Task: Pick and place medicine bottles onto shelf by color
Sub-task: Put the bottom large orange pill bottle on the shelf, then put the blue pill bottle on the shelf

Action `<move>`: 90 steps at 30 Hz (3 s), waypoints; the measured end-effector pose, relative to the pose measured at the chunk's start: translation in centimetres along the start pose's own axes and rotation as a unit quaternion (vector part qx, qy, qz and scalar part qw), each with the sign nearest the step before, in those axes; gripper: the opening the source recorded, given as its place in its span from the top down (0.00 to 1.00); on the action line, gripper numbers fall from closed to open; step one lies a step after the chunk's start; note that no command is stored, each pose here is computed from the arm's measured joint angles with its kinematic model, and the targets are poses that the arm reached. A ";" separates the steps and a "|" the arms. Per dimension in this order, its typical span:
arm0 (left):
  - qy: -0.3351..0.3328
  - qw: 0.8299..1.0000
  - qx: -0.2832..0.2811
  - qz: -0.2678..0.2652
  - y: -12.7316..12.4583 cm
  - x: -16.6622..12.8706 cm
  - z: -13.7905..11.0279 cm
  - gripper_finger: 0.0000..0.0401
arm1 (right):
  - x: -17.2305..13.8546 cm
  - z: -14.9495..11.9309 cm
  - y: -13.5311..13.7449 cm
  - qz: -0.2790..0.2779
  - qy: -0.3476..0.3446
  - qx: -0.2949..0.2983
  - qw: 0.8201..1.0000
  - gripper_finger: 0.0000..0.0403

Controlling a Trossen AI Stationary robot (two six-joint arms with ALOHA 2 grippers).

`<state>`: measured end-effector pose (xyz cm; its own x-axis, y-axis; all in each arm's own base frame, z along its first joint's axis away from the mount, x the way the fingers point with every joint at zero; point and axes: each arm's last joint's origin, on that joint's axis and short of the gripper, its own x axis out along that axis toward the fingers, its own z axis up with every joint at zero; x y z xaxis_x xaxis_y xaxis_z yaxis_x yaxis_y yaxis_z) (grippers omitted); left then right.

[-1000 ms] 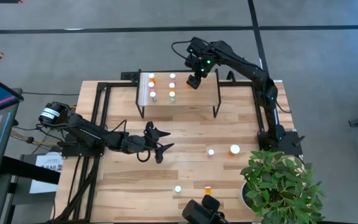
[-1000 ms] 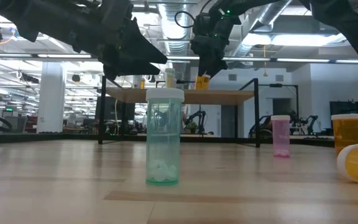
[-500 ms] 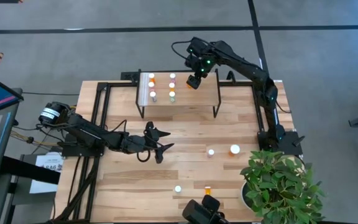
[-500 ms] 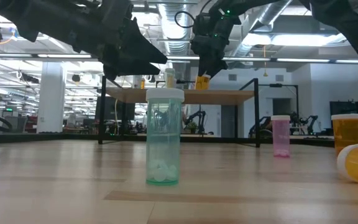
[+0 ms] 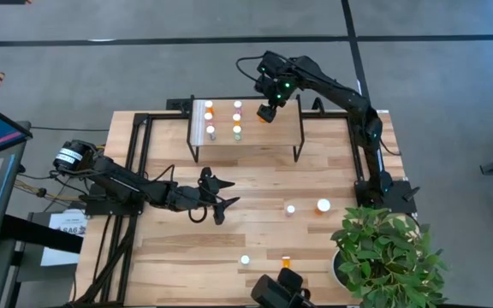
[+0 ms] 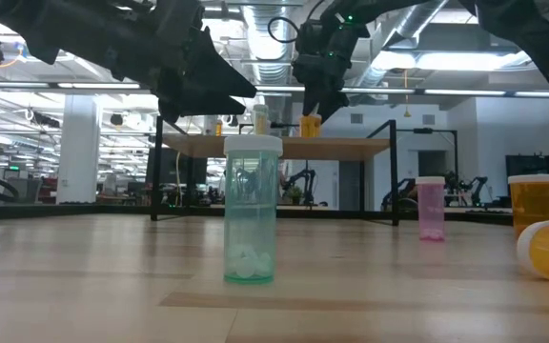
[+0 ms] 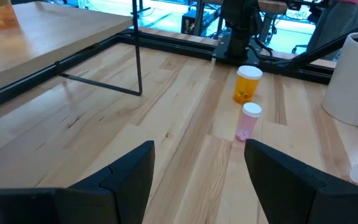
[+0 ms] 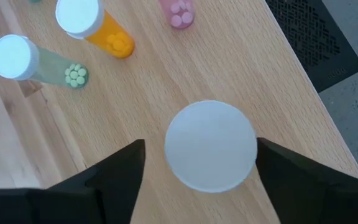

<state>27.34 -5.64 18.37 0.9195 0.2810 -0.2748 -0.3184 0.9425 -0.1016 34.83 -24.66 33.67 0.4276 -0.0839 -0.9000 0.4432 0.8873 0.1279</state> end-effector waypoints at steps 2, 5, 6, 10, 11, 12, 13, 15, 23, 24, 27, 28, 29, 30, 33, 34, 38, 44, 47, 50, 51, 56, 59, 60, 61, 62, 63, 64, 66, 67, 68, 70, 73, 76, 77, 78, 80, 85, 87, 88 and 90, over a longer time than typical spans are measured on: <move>0.000 1.000 0.000 0.000 0.0 0.0 0.0 0.41 | 0.0 0.0 0.0 0.000 0.000 -0.004 1.000 0.14; 0.000 1.000 0.000 0.000 0.0 0.0 0.0 0.41 | 0.0 0.0 0.0 0.000 0.000 -0.009 1.000 0.09; 0.000 1.000 0.000 0.000 0.0 0.0 0.0 0.41 | 0.0 0.0 0.0 0.000 0.000 -0.018 1.000 0.09; 0.000 1.000 0.000 0.000 0.0 0.0 0.0 0.41 | -0.4 -0.2 -0.2 -0.003 0.005 -0.034 0.999 0.08; 0.000 1.000 0.000 0.000 0.0 0.0 0.0 0.41 | -0.8 -0.3 -0.3 -0.004 0.000 -0.032 0.999 0.08; 0.000 1.000 0.000 0.000 0.0 0.0 0.0 0.41 | -1.3 -0.4 -0.4 -0.006 -0.004 -0.028 1.000 0.08; 0.000 1.000 0.000 0.000 0.0 0.0 0.0 0.41 | -1.9 -0.5 -0.7 -0.009 -0.008 -0.021 1.000 0.08; 0.000 1.000 0.000 0.000 0.0 0.0 0.0 0.41 | -3.4 -0.8 -0.9 -0.016 -0.021 -0.014 1.000 0.09; 0.000 1.000 0.000 -0.001 0.0 0.0 0.0 0.41 | -10.7 -2.6 1.7 -0.020 -0.107 -0.030 0.994 0.09; -0.001 1.000 0.000 -0.002 -0.1 0.0 0.0 0.41 | -11.4 -2.9 2.7 -0.016 -0.121 -0.042 0.992 0.09; 0.000 1.000 0.002 -0.007 -0.3 -0.2 -0.1 0.41 | -12.8 -4.0 5.5 0.003 -0.164 -0.083 0.983 0.09; 0.000 1.000 0.002 -0.009 -0.5 -0.2 -0.1 0.41 | -13.0 -4.5 6.4 0.010 -0.180 -0.097 0.979 0.09; 0.000 1.000 0.003 -0.011 -0.6 -0.3 -0.1 0.41 | -13.3 -5.1 7.3 0.016 -0.199 -0.110 0.974 0.09; 0.001 1.000 0.003 -0.013 -0.7 -0.4 -0.1 0.41 | -13.3 -5.7 8.1 0.023 -0.217 -0.123 0.968 0.09; -0.002 1.000 0.003 -0.020 -1.0 -0.5 -0.2 0.41 | -12.8 -8.4 10.0 0.047 -0.277 -0.143 0.949 0.09; -0.003 1.000 0.003 -0.023 -1.1 -0.6 -0.2 0.41 | -12.2 -9.5 10.5 0.056 -0.297 -0.147 0.942 0.09; -0.009 0.999 0.001 -0.034 -1.6 -0.9 -0.1 0.41 | -9.4 -14.4 12.1 0.106 -0.376 -0.152 0.908 0.08; -0.018 0.999 -0.003 -0.038 -1.9 -1.0 0.0 0.41 | -6.8 -21.6 14.2 0.207 -0.514 -0.174 0.814 0.08; -0.032 0.998 -0.013 -0.042 -2.0 -1.1 0.3 0.41 | -6.0 -24.1 14.4 0.230 -0.547 -0.195 0.781 0.08; -0.043 0.998 -0.019 -0.045 -2.0 -1.1 0.5 0.41 | -5.7 -25.3 14.3 0.239 -0.555 -0.198 0.772 0.08; -0.045 0.998 -0.021 -0.046 -2.0 -1.1 0.6 0.41 | -5.8 -25.5 14.3 0.241 -0.557 -0.199 0.769 0.08; -0.053 0.997 -0.029 -0.054 -2.1 -1.1 0.8 0.41 | -5.6 -26.0 14.7 0.250 -0.537 -0.207 0.779 0.08; -0.054 0.995 -0.049 -0.066 -2.2 -1.1 0.9 0.41 | -5.2 -26.1 14.8 0.251 -0.522 -0.210 0.788 0.08; -0.052 0.995 -0.057 -0.068 -2.2 -1.1 0.9 0.41 | -4.9 -26.1 14.9 0.250 -0.513 -0.212 0.794 0.08; -0.049 0.994 -0.063 -0.070 -2.3 -1.2 0.8 0.41 | -4.5 -26.2 14.9 0.249 -0.500 -0.214 0.802 0.08; -0.047 0.994 -0.067 -0.073 -2.3 -1.2 0.7 0.41 | -4.2 -26.3 15.0 0.248 -0.488 -0.216 0.809 0.08; -0.044 0.994 -0.068 -0.079 -2.4 -1.3 0.7 0.41 | -3.9 -26.2 15.1 0.246 -0.483 -0.219 0.811 0.08; -0.042 0.993 -0.067 -0.089 -2.6 -1.4 0.7 0.41 | -3.8 -26.1 15.1 0.242 -0.483 -0.226 0.811 0.08; -0.031 0.992 -0.054 -0.111 -3.3 -1.7 0.6 0.41 | -3.3 -26.1 15.2 0.239 -0.474 -0.230 0.816 0.08; -0.023 0.992 -0.045 -0.117 -3.8 -1.8 0.7 0.41 | -3.2 -26.0 15.2 0.239 -0.470 -0.229 0.818 0.08; -0.012 0.992 -0.032 -0.120 -4.4 -2.0 0.8 0.41 | -3.0 -26.0 15.3 0.239 -0.466 -0.228 0.821 0.08; 0.018 0.993 -0.002 -0.118 -5.6 -2.4 0.9 0.41 | -2.6 -25.9 15.3 0.237 -0.457 -0.229 0.826 0.08; 0.054 0.992 0.027 -0.114 -7.4 -3.4 1.2 0.41 | -2.2 -25.9 15.4 0.235 -0.443 -0.230 0.834 0.09; 0.056 0.990 0.034 -0.125 -9.0 -4.7 1.5 0.41 | -1.6 -26.0 15.4 0.241 -0.420 -0.214 0.848 0.09; 0.053 0.990 0.037 -0.127 -9.5 -5.2 1.4 0.41 | -1.6 -26.0 15.4 0.246 -0.418 -0.204 0.850 0.09; 0.050 0.990 0.035 -0.127 -9.9 -5.7 1.2 0.41 | -1.7 -26.0 15.4 0.250 -0.419 -0.196 0.851 0.09; 0.049 0.991 0.020 -0.120 -10.5 -6.4 0.3 0.41 | -1.8 -26.0 15.4 0.252 -0.420 -0.193 0.850 0.09; 0.076 0.993 0.004 -0.089 -11.7 -6.8 -3.7 0.41 | -3.0 -26.4 15.5 0.261 -0.443 -0.207 0.832 0.09; 0.082 0.993 -0.001 -0.090 -12.4 -6.2 -5.5 0.41 | -3.8 -26.7 15.6 0.271 -0.458 -0.210 0.821 0.09; 0.081 0.992 -0.007 -0.094 -12.8 -5.8 -6.4 0.41 | -4.1 -26.8 15.7 0.275 -0.463 -0.211 0.816 0.09; 0.079 0.992 -0.012 -0.101 -13.7 -4.7 -8.0 0.41 | -4.7 -27.1 15.7 0.283 -0.471 -0.215 0.807 0.09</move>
<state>25.48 -21.29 13.41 0.9182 0.0540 -0.3925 -0.1391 0.9715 -0.1917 18.46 2.00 28.59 0.9652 0.2615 -0.0059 -0.2605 0.9630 0.0683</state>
